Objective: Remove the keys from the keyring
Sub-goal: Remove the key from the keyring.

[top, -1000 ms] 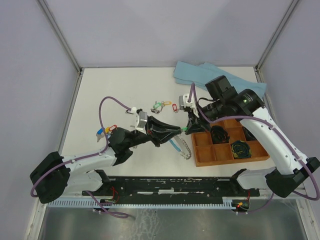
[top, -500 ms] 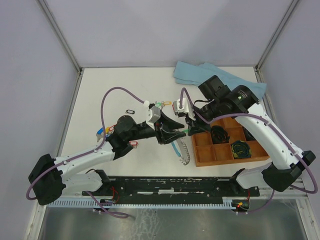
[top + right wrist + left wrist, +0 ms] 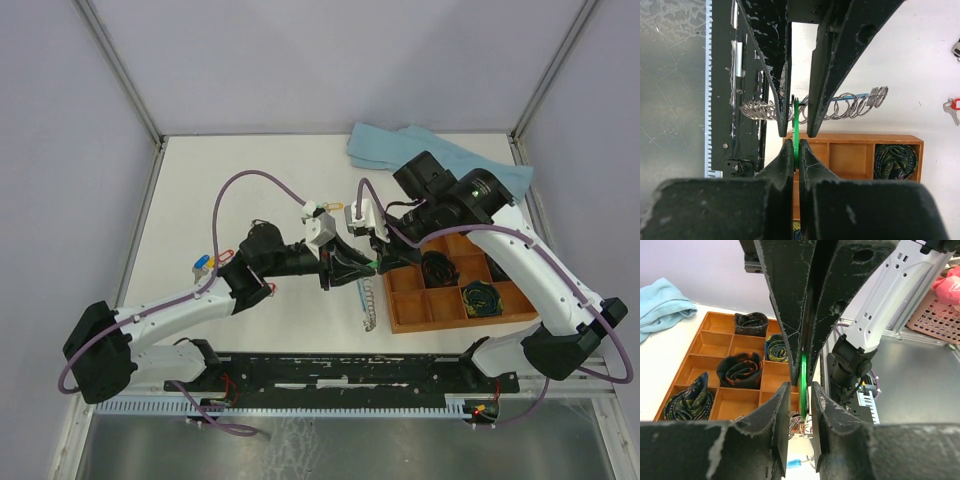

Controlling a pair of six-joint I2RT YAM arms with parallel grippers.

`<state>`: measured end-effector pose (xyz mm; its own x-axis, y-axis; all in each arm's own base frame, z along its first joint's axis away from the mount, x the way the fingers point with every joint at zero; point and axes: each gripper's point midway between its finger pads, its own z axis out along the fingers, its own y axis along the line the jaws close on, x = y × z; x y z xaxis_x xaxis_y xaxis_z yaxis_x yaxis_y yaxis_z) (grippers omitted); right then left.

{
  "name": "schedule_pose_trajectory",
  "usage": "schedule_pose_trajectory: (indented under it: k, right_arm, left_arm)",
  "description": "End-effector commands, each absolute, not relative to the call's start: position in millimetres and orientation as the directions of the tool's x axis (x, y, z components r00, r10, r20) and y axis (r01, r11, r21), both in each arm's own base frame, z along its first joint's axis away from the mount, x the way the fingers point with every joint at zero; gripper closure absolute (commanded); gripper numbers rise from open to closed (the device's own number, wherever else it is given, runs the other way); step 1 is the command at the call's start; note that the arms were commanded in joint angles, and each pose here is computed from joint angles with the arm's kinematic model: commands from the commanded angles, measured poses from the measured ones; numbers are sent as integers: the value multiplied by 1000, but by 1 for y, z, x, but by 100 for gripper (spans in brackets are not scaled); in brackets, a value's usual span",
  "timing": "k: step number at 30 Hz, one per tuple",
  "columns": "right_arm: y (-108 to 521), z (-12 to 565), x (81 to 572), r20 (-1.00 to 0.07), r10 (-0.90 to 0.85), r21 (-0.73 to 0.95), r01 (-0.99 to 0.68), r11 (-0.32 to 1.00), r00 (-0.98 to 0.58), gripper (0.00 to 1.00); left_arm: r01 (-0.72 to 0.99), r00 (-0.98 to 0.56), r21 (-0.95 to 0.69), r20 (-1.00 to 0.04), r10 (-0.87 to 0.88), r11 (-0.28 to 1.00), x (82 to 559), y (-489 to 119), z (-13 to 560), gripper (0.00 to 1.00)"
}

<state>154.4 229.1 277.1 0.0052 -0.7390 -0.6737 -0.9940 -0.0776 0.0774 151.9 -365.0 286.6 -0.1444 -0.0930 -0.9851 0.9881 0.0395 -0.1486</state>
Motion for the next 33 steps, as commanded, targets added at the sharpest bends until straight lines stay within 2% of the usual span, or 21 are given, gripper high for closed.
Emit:
schedule_pose_trajectory:
  k: [1, 3, 4, 5, 6, 8, 12, 14, 16, 21, 23, 28, 33]
  right_arm:
    - [236, 295, 153, -716, -696, 29, -993, -113, 58, 99]
    - [237, 295, 152, -717, -694, 33, -993, -117, 58, 99]
    - [237, 295, 151, -718, -693, 35, -992, -120, 59, 99]
    - [237, 295, 151, -719, -692, 35, -992, -121, 59, 99]
    - [237, 296, 151, -721, -691, 35, -992, -121, 59, 99]
    - [237, 299, 149, -730, -681, 31, -992, -125, 63, 87]
    - [228, 315, 150, -797, -604, 49, -994, -99, 21, 50]
    - [223, 324, 151, -837, -548, 52, -995, -85, 3, 44]
    - [220, 331, 149, -872, -489, 33, -997, -74, 7, 42]
    - [223, 330, 155, -931, -363, 34, -999, -36, -19, 44]
    - [229, 329, 153, -951, -307, 62, -996, -65, -39, 51]
    - [241, 322, 144, -980, -196, 79, -977, -196, -40, 75]
    - [248, 310, 159, -979, -182, 120, -980, -157, -91, 78]
  left_arm:
    - [996, -81, -83, -989, -122, 12, 153, -368, 308, 73]
    - [996, -84, -86, -989, -120, 7, 152, -369, 308, 82]
    - [996, -84, -85, -989, -120, 5, 152, -370, 308, 92]
    - [996, -83, -85, -989, -120, 6, 153, -370, 309, 96]
    - [996, -84, -85, -989, -120, 9, 153, -370, 308, 97]
    - [997, -74, -77, -988, -133, 17, 154, -368, 310, 97]
    - [998, -33, -41, -982, -184, 42, 152, -360, 315, 97]
    - [998, -7, -19, -975, -224, 52, 150, -355, 318, 97]
    - [999, 19, 4, -958, -285, 52, 146, -349, 326, 97]
    - [997, 48, 15, -912, -408, 82, 144, -337, 344, 97]
    - [996, 47, 6, -889, -456, 90, 143, -331, 350, 97]
    - [996, 13, -34, -862, -507, 85, 145, -327, 358, 97]
    - [996, -18, -64, -837, -548, 67, 144, -324, 364, 97]
